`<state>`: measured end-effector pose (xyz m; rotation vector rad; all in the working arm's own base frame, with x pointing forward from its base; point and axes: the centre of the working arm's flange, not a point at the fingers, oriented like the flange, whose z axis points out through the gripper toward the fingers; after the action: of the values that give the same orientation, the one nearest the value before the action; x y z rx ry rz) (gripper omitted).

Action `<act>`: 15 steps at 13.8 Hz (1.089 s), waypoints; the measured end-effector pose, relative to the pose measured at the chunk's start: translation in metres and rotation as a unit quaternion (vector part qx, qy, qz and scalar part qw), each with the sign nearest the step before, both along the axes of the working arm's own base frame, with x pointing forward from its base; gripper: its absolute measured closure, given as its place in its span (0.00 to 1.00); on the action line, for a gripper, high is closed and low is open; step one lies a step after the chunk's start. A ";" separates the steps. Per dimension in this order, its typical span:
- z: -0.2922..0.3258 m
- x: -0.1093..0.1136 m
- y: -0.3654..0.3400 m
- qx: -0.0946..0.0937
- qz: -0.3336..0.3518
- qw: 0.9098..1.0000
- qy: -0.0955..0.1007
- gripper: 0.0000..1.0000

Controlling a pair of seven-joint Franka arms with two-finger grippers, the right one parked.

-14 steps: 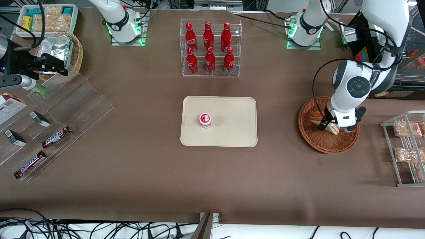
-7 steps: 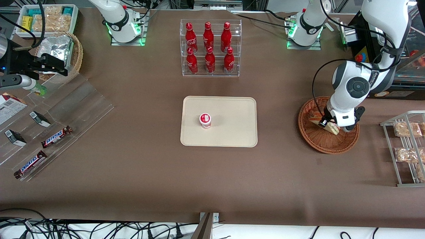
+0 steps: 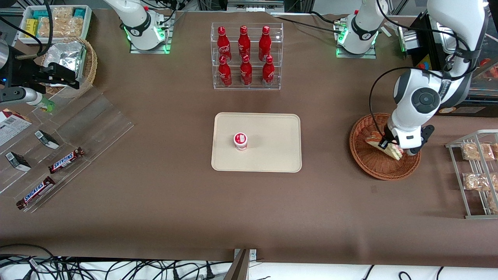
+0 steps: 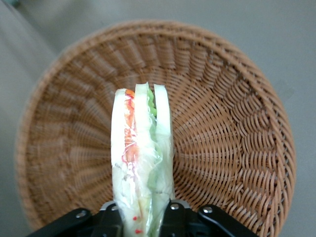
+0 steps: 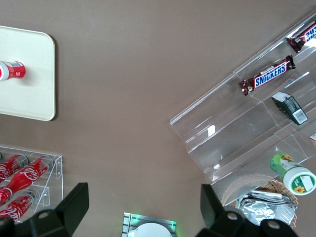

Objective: Place sandwich from basket to tray
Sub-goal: 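Lower the left gripper around the sandwich and close on it, then lift the sandwich upright out of the basket with the left gripper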

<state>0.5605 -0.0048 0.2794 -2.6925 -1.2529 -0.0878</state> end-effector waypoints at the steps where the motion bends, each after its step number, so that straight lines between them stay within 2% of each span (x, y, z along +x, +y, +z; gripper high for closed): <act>1: 0.017 0.006 0.001 0.002 -0.007 1.000 0.006 0.81; 5: 0.083 0.023 -0.006 -0.023 -0.061 0.997 0.037 0.81; 8: 0.135 0.036 -0.011 -0.062 -0.116 0.989 0.060 0.81; 13: 0.167 0.040 -0.066 -0.096 -0.227 0.967 0.060 0.81; 15: 0.173 0.037 -0.092 -0.107 -0.284 0.951 0.061 0.81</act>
<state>0.5979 -0.0967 0.4524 -3.1035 -0.4410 0.1506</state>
